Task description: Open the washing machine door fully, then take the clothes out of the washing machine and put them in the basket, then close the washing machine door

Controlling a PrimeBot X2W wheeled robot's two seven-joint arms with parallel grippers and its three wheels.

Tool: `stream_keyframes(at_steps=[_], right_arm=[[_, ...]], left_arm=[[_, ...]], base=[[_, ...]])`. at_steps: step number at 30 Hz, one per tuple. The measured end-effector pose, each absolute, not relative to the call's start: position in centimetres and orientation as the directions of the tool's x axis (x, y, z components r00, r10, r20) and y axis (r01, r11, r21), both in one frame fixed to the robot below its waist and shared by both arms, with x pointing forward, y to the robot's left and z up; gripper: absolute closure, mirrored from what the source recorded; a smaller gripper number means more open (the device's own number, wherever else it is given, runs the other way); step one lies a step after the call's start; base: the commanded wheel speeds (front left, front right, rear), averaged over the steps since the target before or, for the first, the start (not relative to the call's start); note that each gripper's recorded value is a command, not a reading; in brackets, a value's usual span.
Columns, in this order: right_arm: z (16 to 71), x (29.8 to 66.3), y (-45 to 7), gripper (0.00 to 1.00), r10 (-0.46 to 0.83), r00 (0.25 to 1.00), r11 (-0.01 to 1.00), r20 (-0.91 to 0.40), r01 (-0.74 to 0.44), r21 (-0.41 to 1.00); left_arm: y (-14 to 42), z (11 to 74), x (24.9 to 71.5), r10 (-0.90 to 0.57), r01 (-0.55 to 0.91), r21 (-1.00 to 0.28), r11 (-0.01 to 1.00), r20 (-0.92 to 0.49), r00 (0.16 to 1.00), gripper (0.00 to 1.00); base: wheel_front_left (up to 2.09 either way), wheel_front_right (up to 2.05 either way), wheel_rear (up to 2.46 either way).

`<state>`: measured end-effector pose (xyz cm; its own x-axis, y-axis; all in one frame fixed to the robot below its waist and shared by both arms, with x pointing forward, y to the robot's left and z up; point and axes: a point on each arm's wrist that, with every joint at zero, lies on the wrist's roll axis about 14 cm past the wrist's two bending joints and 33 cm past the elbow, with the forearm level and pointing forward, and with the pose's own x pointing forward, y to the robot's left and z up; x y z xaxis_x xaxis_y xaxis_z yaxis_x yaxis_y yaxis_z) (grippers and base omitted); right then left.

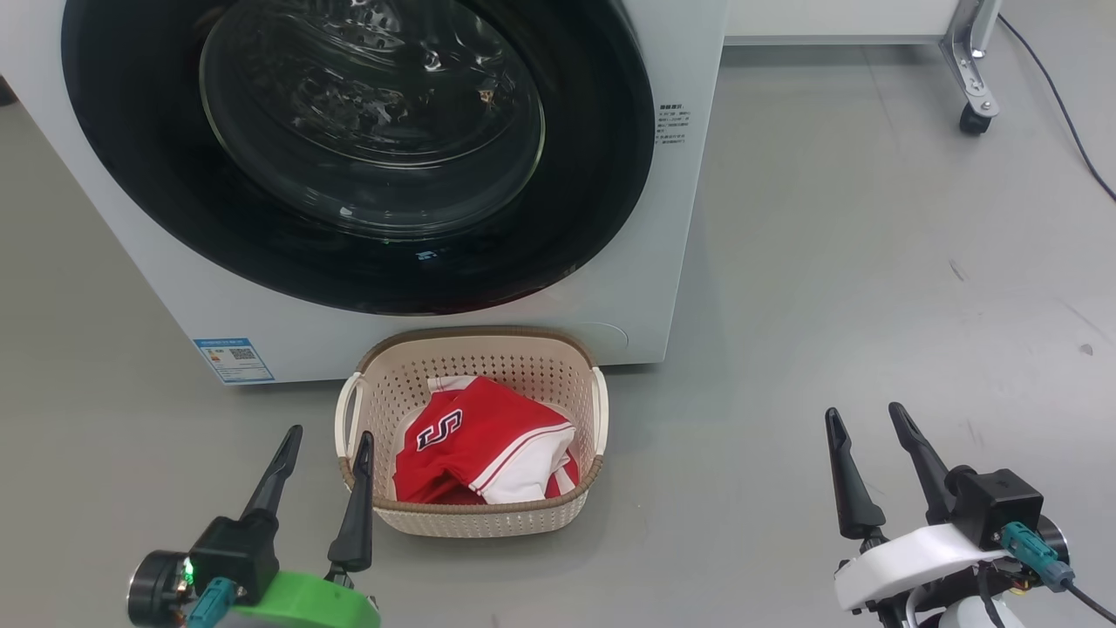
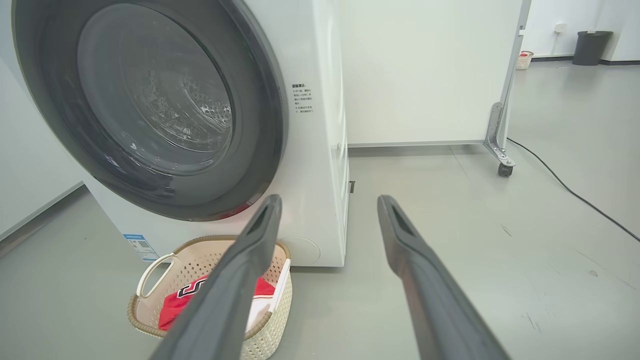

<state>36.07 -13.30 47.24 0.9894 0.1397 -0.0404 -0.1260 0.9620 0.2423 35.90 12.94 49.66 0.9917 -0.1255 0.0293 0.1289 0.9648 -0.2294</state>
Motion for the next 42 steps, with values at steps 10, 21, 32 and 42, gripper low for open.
stream_keyframes(at_steps=[10,21,32,42], right_arm=[[47.5,35.8,-13.2,0.0,0.14,0.99,0.962,-0.033,-0.128,0.242],[47.7,35.4,-13.1,0.0,0.139,0.99,0.962,-0.028,-0.129,0.24],[46.5,34.9,-12.9,1.0,0.139,0.988,0.961,-0.067,-0.119,0.249],[45.9,34.4,-13.1,1.0,0.122,0.988,0.94,-0.092,-0.085,0.331]], left_arm=[[13.2,49.8,35.7,-0.113,0.117,-0.229,0.966,0.032,0.993,0.0],[13.3,49.8,35.5,-0.109,0.113,-0.232,0.966,0.029,0.994,0.0],[13.0,48.5,35.1,-0.11,0.104,-0.237,0.966,-0.014,0.994,1.0],[13.0,47.8,34.7,-0.101,0.082,-0.323,0.943,-0.043,0.994,1.0]], base=[[0.0,0.0,0.0],[0.0,0.0,0.0],[0.0,0.0,0.0],[0.0,0.0,0.0]])
